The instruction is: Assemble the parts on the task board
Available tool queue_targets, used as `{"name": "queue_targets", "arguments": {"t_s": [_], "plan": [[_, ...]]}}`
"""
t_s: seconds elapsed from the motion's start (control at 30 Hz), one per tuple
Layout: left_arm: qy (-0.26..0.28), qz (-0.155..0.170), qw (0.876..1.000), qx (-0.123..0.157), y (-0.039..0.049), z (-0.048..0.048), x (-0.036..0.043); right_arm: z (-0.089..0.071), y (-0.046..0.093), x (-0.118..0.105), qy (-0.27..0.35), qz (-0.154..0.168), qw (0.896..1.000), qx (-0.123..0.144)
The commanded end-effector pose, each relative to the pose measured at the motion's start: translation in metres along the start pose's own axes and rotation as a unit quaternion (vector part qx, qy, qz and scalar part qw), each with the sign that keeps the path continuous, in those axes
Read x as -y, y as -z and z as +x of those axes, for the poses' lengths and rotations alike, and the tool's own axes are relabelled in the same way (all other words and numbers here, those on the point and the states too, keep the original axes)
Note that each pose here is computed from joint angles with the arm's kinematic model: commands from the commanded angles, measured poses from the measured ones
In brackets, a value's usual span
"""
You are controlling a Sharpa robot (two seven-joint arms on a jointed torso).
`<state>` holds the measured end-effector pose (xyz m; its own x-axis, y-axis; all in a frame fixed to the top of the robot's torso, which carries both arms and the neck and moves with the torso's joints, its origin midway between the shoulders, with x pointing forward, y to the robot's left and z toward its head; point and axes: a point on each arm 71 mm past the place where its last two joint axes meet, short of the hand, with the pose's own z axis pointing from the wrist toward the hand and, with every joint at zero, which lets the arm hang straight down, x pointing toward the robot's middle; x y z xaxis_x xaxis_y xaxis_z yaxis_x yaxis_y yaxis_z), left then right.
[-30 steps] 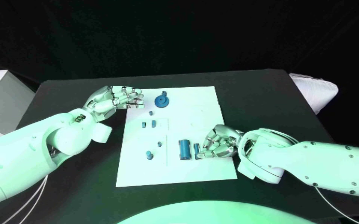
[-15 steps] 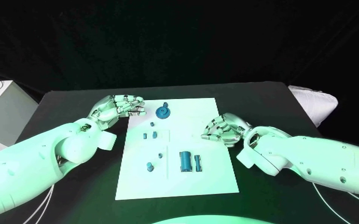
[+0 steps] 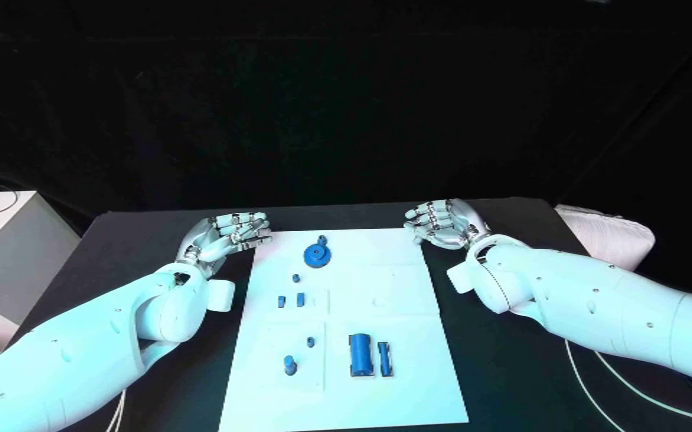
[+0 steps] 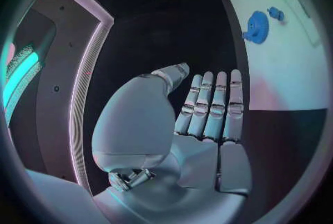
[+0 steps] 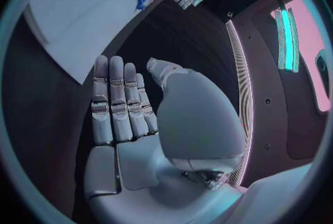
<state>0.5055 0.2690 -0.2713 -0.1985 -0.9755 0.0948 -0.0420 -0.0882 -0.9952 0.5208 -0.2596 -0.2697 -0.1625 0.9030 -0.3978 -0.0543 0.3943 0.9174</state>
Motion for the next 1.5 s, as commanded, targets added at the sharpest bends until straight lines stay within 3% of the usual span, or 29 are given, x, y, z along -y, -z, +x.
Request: {"name": "queue_targets", "arguments": {"t_s": [0.03,0.13,0.17,0.2,0.43,0.63,0.8,0.97,1.17,1.5], "plan": [[-0.005,0.027,0.999,0.047,-0.0053,-0.0047,0.0005,-0.002,-0.009,-0.002,-0.052,-0.03,0.998,0.001],[-0.01,0.03,0.998,0.057,-0.0097,-0.0053,0.0001,-0.002,-0.013,-0.001,-0.059,-0.031,0.998,0.001],[-0.003,0.006,1.0,0.027,-0.0068,-0.0014,-0.0045,-0.003,-0.011,0.001,-0.019,-0.009,1.0,0.013],[-0.004,0.006,1.0,0.027,-0.0068,-0.001,-0.0043,-0.002,-0.011,0.001,-0.02,-0.009,1.0,0.013],[-0.007,0.013,0.999,0.036,-0.0057,0.0134,0.0041,0.007,-0.005,-0.009,-0.051,-0.013,0.998,0.025],[-0.016,0.02,0.998,0.055,0.001,0.0414,0.0187,0.025,0.011,-0.03,-0.112,-0.014,0.993,0.047],[-0.028,0.021,0.997,0.075,0.0134,0.0672,0.0302,0.04,0.029,-0.052,-0.166,-0.005,0.984,0.065],[-0.037,0.018,0.995,0.087,0.0237,0.082,0.0361,0.049,0.042,-0.066,-0.196,0.004,0.978,0.074],[-0.041,0.016,0.995,0.092,0.0284,0.0877,0.0383,0.052,0.047,-0.071,-0.208,0.008,0.975,0.077],[-0.041,0.016,0.995,0.092,0.0285,0.0879,0.0383,0.052,0.047,-0.071,-0.208,0.008,0.975,0.077]]}}
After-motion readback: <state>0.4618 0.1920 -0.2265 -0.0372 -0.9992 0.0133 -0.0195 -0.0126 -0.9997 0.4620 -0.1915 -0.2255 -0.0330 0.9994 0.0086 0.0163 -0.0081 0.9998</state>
